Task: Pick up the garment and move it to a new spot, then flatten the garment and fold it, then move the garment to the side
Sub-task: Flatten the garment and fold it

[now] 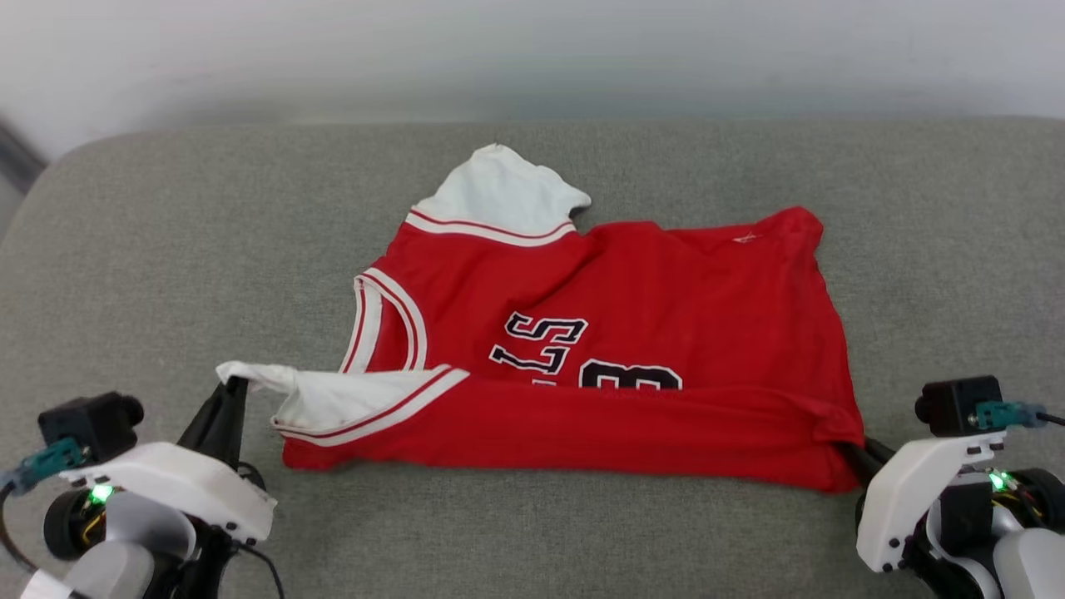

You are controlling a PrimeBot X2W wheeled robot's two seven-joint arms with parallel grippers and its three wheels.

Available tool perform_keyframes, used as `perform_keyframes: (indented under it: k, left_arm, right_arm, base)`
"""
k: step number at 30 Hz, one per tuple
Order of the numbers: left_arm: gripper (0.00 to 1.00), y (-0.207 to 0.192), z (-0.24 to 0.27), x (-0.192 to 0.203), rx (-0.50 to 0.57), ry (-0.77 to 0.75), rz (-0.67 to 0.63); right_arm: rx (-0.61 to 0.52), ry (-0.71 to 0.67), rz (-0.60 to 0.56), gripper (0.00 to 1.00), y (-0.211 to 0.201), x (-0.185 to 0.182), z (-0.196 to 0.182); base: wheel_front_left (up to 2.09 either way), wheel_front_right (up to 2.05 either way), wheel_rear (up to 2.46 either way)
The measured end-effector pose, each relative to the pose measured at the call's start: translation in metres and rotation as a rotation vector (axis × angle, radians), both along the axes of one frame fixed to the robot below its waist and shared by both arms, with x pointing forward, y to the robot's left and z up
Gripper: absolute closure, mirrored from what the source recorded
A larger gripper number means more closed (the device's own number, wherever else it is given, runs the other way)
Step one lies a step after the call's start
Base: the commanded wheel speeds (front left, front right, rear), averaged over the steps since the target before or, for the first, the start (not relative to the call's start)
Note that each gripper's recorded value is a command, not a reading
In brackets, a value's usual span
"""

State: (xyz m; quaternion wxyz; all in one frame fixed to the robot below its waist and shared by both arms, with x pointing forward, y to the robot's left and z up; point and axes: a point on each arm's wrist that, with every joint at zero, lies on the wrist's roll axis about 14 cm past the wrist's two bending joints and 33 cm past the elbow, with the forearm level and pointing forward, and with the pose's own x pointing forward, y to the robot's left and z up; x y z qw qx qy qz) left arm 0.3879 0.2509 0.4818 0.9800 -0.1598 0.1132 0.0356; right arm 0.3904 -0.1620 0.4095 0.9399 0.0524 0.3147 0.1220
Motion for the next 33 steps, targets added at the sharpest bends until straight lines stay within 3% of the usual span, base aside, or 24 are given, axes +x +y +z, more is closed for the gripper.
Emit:
perform_keyframes:
  k: [12, 15, 16, 17, 18, 19, 26, 33]
  left_arm:
    - [1.00, -0.018, -0.078, 0.036, -0.027, 0.225, -0.088]
    - [1.00, -0.023, -0.088, 0.037, -0.037, 0.266, -0.110]
    - [1.00, -0.026, -0.090, 0.037, -0.045, 0.278, -0.118]
    - [0.85, -0.028, -0.091, 0.036, -0.050, 0.279, -0.122]
    - [0.62, -0.028, -0.092, 0.036, -0.050, 0.283, -0.121]
    - [0.01, -0.027, -0.091, 0.036, -0.045, 0.281, -0.118]
    - [0.00, -0.013, -0.066, 0.038, -0.007, 0.222, -0.103]
    - [0.00, 0.006, -0.031, 0.037, 0.074, 0.234, -0.138]
  right_arm:
    - [-0.044, 0.065, 0.028, 1.00, 0.004, 0.022, -0.035]
    - [-0.045, 0.069, 0.024, 0.53, 0.003, 0.022, -0.039]
    - [-0.043, 0.066, 0.023, 0.53, 0.003, 0.022, -0.038]
    - [-0.042, 0.061, 0.021, 0.09, 0.003, 0.022, -0.038]
    - [-0.036, 0.050, 0.018, 0.00, 0.003, 0.022, -0.036]
    - [-0.031, 0.032, 0.012, 0.00, 0.002, 0.022, -0.033]
    - [-0.011, -0.255, -0.007, 0.00, 0.001, 0.036, 0.022]
    - [-0.033, -0.394, -0.035, 0.00, -0.003, 0.025, 0.052]
  base:
    - [0.00, 0.00, 0.00]
    - [0.00, 0.00, 0.00]
    - [0.00, 0.00, 0.00]
    - [0.00, 0.00, 0.00]
    - [0.00, 0.00, 0.00]
    - [0.00, 0.00, 0.00]
    - [0.00, 0.00, 0.00]
    - [0.00, 0.00, 0.00]
